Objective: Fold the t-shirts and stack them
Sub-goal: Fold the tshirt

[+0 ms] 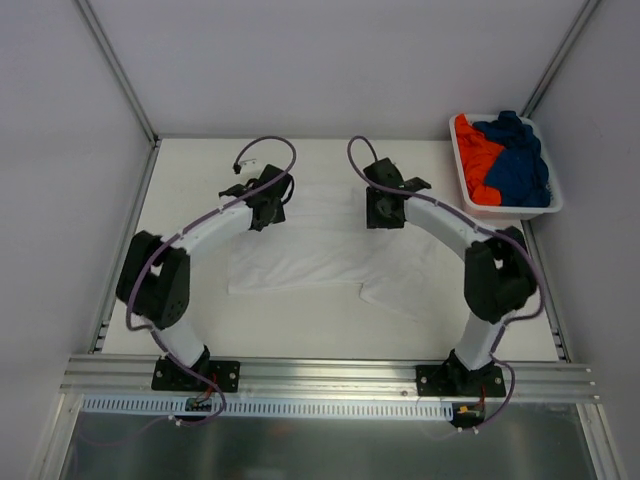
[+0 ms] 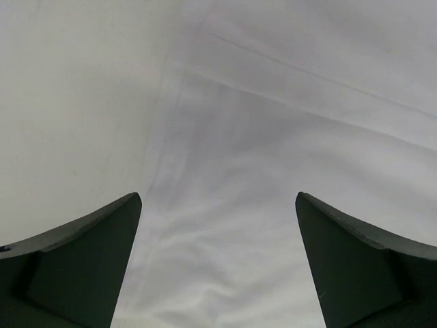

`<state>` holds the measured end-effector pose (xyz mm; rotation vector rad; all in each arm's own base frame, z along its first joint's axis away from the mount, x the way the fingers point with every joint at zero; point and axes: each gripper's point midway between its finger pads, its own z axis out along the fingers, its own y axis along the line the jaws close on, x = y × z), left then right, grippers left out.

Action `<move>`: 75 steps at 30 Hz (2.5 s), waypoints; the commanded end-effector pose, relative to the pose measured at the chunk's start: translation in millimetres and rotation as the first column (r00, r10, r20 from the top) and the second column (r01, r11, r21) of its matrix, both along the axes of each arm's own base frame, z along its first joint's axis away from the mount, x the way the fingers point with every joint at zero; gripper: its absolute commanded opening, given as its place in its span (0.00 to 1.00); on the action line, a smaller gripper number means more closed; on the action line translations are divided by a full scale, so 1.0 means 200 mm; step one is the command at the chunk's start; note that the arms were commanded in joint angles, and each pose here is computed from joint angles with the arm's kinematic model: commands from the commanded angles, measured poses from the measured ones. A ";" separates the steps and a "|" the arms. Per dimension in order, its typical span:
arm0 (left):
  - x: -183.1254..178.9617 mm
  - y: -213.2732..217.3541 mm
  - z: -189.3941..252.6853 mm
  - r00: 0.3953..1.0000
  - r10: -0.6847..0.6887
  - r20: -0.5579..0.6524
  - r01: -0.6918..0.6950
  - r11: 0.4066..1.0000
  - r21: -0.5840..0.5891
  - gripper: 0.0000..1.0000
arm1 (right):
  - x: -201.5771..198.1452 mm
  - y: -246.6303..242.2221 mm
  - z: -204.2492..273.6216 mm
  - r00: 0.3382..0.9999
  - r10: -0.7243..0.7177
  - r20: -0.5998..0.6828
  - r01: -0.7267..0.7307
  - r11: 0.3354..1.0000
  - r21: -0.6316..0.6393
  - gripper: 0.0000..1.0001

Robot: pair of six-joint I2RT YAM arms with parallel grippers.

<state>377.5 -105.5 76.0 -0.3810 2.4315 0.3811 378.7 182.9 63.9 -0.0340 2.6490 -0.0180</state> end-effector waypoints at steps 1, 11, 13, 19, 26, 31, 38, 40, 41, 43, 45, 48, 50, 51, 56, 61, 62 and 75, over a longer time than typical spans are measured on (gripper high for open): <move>-0.12 -0.02 0.46 0.972 -0.030 0.232 0.035 0.999 -0.017 0.99 | -0.13 -0.03 0.56 0.970 0.035 0.241 -0.041 0.999 0.020 0.47; -0.66 0.06 0.04 1.000 -0.013 -0.014 0.011 0.997 -0.081 0.99 | -0.59 -0.14 0.40 0.986 -0.002 0.169 0.002 1.000 -0.001 0.53; -0.73 0.08 -0.05 0.998 0.007 -0.062 -0.011 0.998 -0.069 0.99 | -0.64 -0.16 0.27 0.993 -0.005 0.121 0.007 1.000 -0.016 0.53; -0.83 0.15 -0.16 0.990 0.041 -0.132 -0.042 0.999 -0.012 0.99 | -0.73 -0.16 0.03 0.999 -0.031 0.025 0.032 0.998 -0.051 0.53; -0.85 0.17 -0.19 0.989 0.059 -0.137 -0.059 0.998 0.004 0.99 | -0.79 -0.20 -0.07 0.999 -0.047 -0.006 0.046 0.995 -0.094 0.53; -0.85 0.18 -0.18 0.990 0.066 -0.124 -0.066 0.998 0.001 0.99 | -0.87 -0.30 -0.07 0.996 -0.090 0.001 0.090 0.988 -0.126 0.53; -0.84 0.17 -0.19 0.990 0.064 -0.128 -0.065 0.998 0.001 0.99 | -1.00 -0.41 -0.11 0.986 -0.170 0.000 0.169 0.980 -0.107 0.54; -0.84 0.17 -0.19 0.990 0.065 -0.129 -0.065 0.998 0.004 0.99 | -1.04 -0.44 -0.14 0.984 -0.177 -0.008 0.175 0.978 -0.118 0.53; -0.84 0.17 -0.19 0.989 0.063 -0.132 -0.062 0.998 0.007 0.99 | -1.05 -0.45 -0.14 0.983 -0.184 -0.009 0.181 0.976 -0.122 0.54; -0.83 0.17 -0.19 0.989 0.061 -0.133 -0.060 0.998 0.012 0.99 | -1.07 -0.47 -0.16 0.983 -0.185 -0.021 0.181 0.974 -0.137 0.54; -0.83 0.16 -0.19 0.989 0.061 -0.133 -0.060 0.998 0.012 0.99 | -1.08 -0.47 -0.19 0.981 -0.190 -0.032 0.183 0.972 -0.149 0.54; -0.81 0.16 -0.18 0.990 0.064 -0.126 -0.063 0.998 0.012 0.99 | -1.09 -0.46 -0.24 0.980 -0.189 -0.058 0.178 0.971 -0.160 0.54; -0.80 0.16 -0.17 0.991 0.069 -0.114 -0.068 0.998 0.011 0.99 | -1.08 -0.43 -0.27 0.981 -0.185 -0.066 0.173 0.973 -0.156 0.54; -0.79 0.15 -0.16 0.992 0.070 -0.106 -0.070 0.998 0.009 0.99 | -1.08 -0.43 -0.29 0.979 -0.185 -0.084 0.169 0.971 -0.168 0.54; -0.79 0.15 -0.18 0.991 0.073 -0.109 -0.071 0.997 0.016 0.99 | -1.07 -0.41 -0.31 0.980 -0.175 -0.091 0.154 0.966 -0.207 0.54; -0.80 0.12 -0.25 0.988 0.064 -0.138 -0.066 0.998 -0.015 0.99 | -1.07 -0.39 -0.30 0.982 -0.167 -0.089 0.146 0.968 -0.202 0.54; -0.81 0.11 -0.27 0.987 0.059 -0.153 -0.063 0.998 -0.018 0.97 | -1.07 -0.39 -0.30 0.982 -0.164 -0.089 0.143 0.969 -0.202 0.54; -0.82 0.08 -0.36 0.978 0.046 -0.202 -0.051 0.999 -0.020 0.34 | -1.06 -0.35 -0.23 0.988 -0.141 -0.059 0.129 0.976 -0.174 0.38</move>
